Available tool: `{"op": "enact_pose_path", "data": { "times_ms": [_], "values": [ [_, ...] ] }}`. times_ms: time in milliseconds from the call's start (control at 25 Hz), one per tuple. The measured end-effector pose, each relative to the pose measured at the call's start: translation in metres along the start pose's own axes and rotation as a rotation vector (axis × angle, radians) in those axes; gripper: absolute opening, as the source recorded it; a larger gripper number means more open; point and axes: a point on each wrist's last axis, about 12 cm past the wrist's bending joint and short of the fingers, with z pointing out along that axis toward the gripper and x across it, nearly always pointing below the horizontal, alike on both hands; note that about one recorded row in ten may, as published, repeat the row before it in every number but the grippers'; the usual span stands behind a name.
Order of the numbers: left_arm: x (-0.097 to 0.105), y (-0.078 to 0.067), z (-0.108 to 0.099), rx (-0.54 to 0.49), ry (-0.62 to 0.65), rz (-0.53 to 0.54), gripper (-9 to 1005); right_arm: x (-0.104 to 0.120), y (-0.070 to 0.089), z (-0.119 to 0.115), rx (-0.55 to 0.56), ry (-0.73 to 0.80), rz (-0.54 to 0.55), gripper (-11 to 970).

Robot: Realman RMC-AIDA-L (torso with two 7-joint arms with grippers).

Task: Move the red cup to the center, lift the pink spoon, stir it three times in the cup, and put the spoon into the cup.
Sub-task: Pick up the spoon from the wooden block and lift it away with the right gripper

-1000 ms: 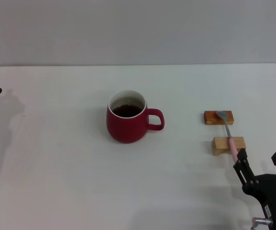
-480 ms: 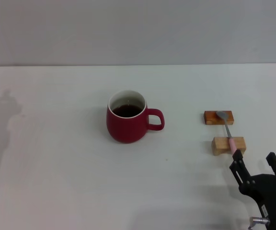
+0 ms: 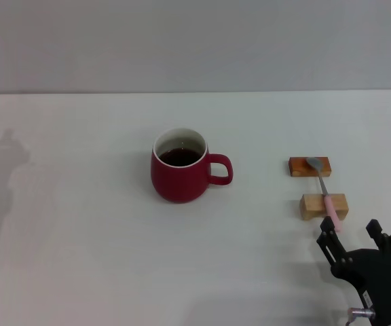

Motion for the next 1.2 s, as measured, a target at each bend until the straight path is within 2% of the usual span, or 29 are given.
{"op": "enact_pose_path", "data": {
  "times_ms": [440,680,1200],
  "values": [
    [0.0,-0.001,-0.001,0.007,-0.006,0.003,81,0.004,0.0,0.005,-0.029,0.038,-0.013,815],
    [0.0,-0.004,-0.001,0.016,-0.008,0.008,83,0.006,-0.004,0.008,-0.036,0.042,0.015,815],
    [0.0,-0.003,-0.001,0.012,-0.011,0.005,88,0.001,-0.006,0.018,-0.045,0.022,-0.002,815]
  ]
}}
